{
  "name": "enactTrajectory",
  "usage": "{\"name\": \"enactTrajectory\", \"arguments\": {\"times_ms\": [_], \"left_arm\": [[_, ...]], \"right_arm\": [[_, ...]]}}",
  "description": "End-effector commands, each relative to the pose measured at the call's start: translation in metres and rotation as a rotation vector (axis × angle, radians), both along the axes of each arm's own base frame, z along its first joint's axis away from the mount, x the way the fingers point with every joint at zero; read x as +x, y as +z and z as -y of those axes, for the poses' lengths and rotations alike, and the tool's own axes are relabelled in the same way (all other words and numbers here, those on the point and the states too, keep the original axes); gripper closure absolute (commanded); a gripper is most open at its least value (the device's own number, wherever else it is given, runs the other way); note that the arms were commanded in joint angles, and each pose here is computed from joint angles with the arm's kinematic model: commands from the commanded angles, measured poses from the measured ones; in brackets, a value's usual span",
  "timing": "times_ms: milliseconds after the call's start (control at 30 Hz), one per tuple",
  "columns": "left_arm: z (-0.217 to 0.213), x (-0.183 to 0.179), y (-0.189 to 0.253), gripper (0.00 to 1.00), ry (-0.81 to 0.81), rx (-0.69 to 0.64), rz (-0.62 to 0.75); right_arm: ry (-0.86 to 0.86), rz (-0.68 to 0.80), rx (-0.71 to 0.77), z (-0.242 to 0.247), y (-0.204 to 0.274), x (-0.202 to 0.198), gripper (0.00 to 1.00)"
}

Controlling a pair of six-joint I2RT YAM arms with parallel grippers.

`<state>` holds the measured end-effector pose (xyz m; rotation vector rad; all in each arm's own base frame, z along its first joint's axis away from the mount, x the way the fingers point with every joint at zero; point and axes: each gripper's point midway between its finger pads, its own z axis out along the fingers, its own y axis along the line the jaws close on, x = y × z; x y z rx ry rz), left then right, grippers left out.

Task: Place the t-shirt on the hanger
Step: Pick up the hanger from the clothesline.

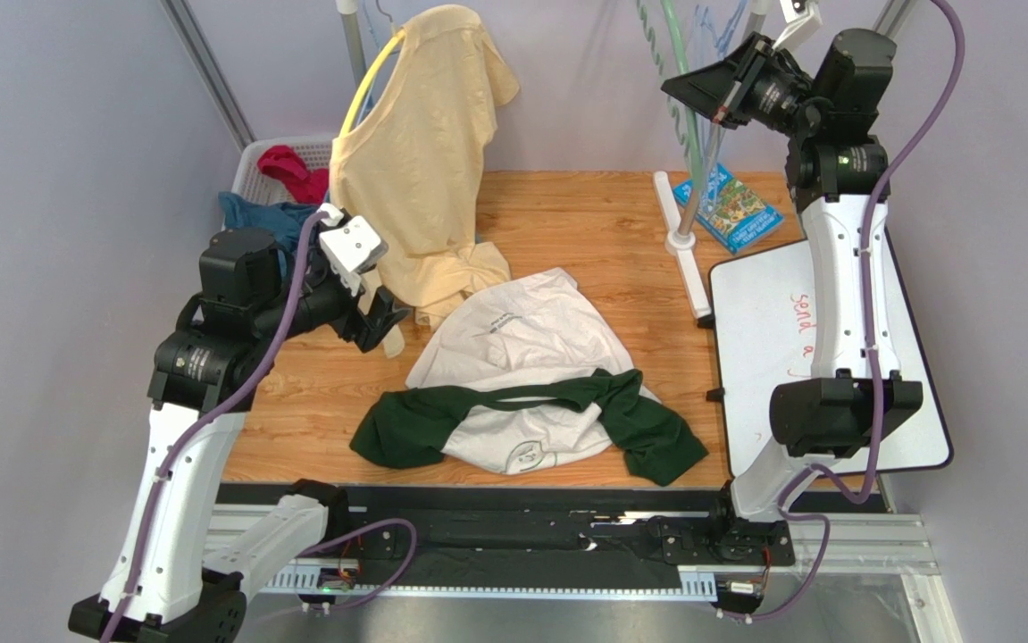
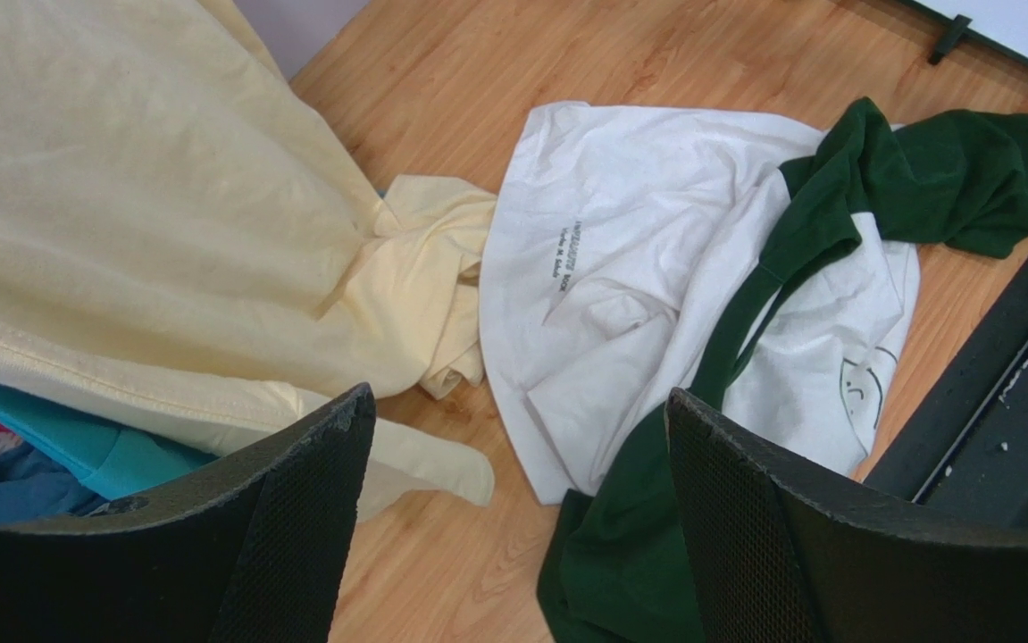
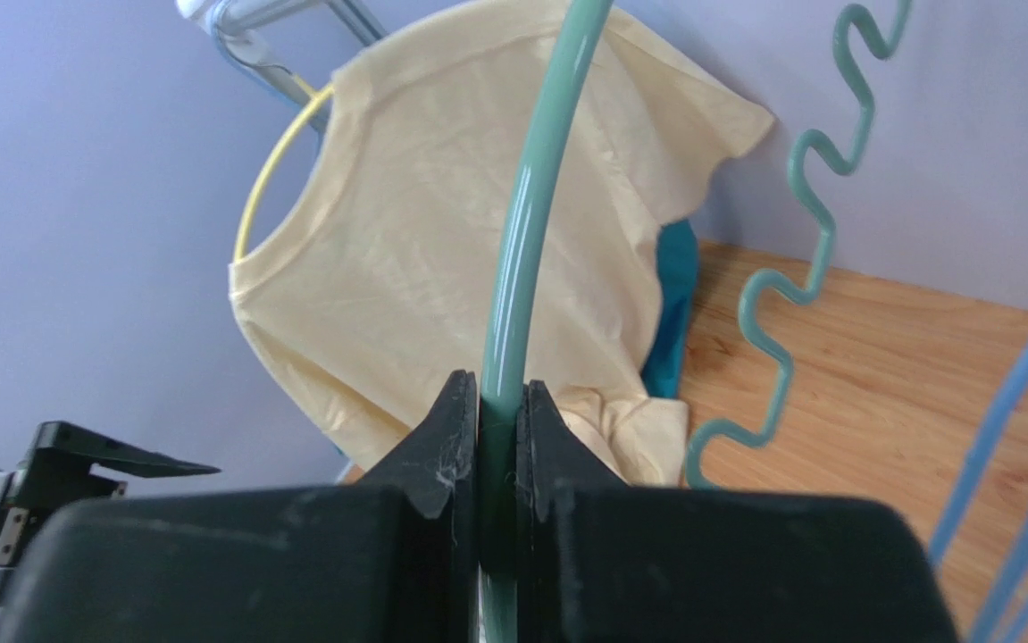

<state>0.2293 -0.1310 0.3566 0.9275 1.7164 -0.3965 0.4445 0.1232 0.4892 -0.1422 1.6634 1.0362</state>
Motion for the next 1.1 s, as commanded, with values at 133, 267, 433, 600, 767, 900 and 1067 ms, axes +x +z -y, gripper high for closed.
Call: {"name": "enactTrajectory", "arguments": {"times_ms": [133,267,433,600,767,900,1067], "left_arm": [[0.009,-0.003,-0.002,0.15,-0.032,-0.051,-0.032],[0.014,-0.004,-0.005,0.15,-0.055,-0.063,-0.044],[0.021,-0.004,-0.006,0.16,-0.098,-0.081,-0.044],[0.03,-0.01,-0.01,0.18,-0.172,-0.094,-0.05],[0.04,-0.026,-0.007,0.18,-0.268,-0.157,0.078],[0.042,-0.021,0.024,0.17,-0.286,-0.22,0.417],[0.051,-0.015,0.024,0.09,-0.402,-0.119,0.521]], "right_arm": [[0.172,0.231,0.039,-0.02,0.061,-0.037,1.0],[0.207,0.195,0.018,-0.023,0.046,-0.05,1.0],[0.227,0.087,-0.034,-0.023,0.004,-0.062,1.0],[0.361,0.055,-0.064,-0.032,-0.016,-0.104,1.0],[0.554,-0.006,-0.06,-0.047,-0.039,-0.173,1.0],[0.724,-0.045,-0.074,-0.063,-0.075,-0.235,1.0],[0.909,-0.028,-0.117,-0.079,-0.109,-0.313,1.0]]}}
